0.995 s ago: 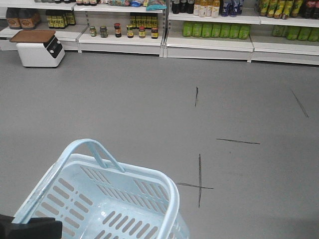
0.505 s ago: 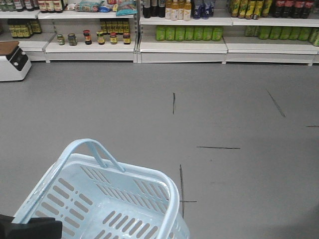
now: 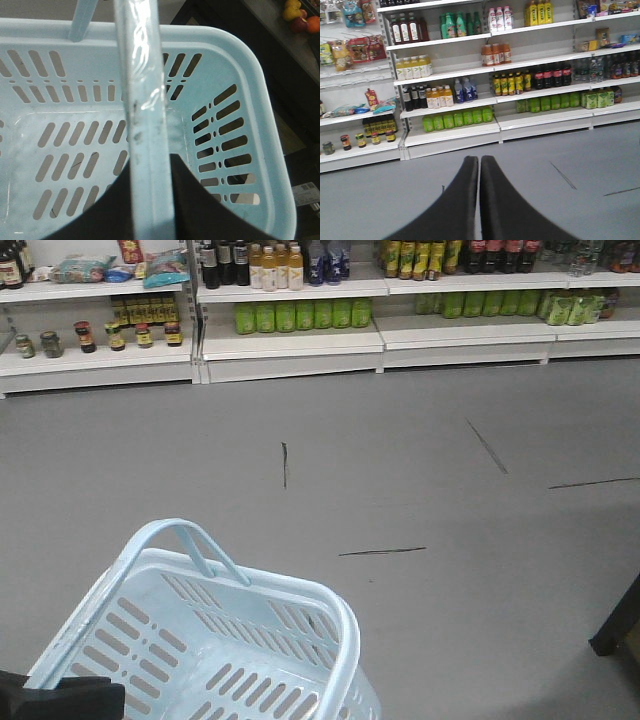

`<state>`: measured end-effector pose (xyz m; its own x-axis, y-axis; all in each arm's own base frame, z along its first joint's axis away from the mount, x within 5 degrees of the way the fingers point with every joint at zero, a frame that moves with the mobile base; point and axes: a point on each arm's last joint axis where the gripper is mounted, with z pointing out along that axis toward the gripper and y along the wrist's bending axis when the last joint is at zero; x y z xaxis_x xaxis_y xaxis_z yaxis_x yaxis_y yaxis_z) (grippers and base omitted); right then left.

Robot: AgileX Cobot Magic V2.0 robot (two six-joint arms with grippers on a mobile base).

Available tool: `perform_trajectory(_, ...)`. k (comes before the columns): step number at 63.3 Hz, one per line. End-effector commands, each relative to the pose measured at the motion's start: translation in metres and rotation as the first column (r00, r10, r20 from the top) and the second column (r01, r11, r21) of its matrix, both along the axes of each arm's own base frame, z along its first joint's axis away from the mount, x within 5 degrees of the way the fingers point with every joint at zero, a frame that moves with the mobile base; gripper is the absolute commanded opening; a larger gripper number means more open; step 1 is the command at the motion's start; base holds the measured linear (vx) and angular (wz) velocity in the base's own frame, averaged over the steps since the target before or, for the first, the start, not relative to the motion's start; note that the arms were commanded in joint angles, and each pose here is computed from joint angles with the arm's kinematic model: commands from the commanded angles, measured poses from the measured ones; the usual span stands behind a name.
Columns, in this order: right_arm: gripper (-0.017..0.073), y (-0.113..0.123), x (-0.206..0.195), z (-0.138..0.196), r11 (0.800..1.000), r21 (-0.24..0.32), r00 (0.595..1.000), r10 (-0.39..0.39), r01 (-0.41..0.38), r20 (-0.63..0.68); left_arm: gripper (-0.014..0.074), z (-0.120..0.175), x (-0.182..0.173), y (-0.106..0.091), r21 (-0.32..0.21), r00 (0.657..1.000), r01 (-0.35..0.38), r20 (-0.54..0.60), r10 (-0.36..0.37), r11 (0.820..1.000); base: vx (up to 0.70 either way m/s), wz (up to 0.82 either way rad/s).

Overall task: Pick three apples into basket with both arms
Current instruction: 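Drive up to the table with apples and oranges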

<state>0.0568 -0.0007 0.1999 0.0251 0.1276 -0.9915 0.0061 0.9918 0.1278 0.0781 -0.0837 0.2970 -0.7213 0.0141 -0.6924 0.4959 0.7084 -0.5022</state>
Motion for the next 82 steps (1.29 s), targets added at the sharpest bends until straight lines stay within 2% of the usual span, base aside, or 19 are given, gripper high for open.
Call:
perform_trajectory(1, -0.0001, 0.0005, -0.0007, 0.0029, 1.000, -0.017, 0.997, 0.003, -0.002, 0.071, -0.0007, 0.0165, 0.0035, -0.0013, -0.081, 0.998, -0.032, 0.056, 0.037, 0.996, 0.25, -0.33)
perform_trajectory(82, -0.0001, 0.0005, -0.0007, 0.0029, 1.000, -0.017, 0.997, 0.003, -0.002, 0.071, -0.0007, 0.0165, 0.0035, -0.0013, -0.081, 0.998, -0.032, 0.056, 0.037, 0.996, 0.16, -0.49)
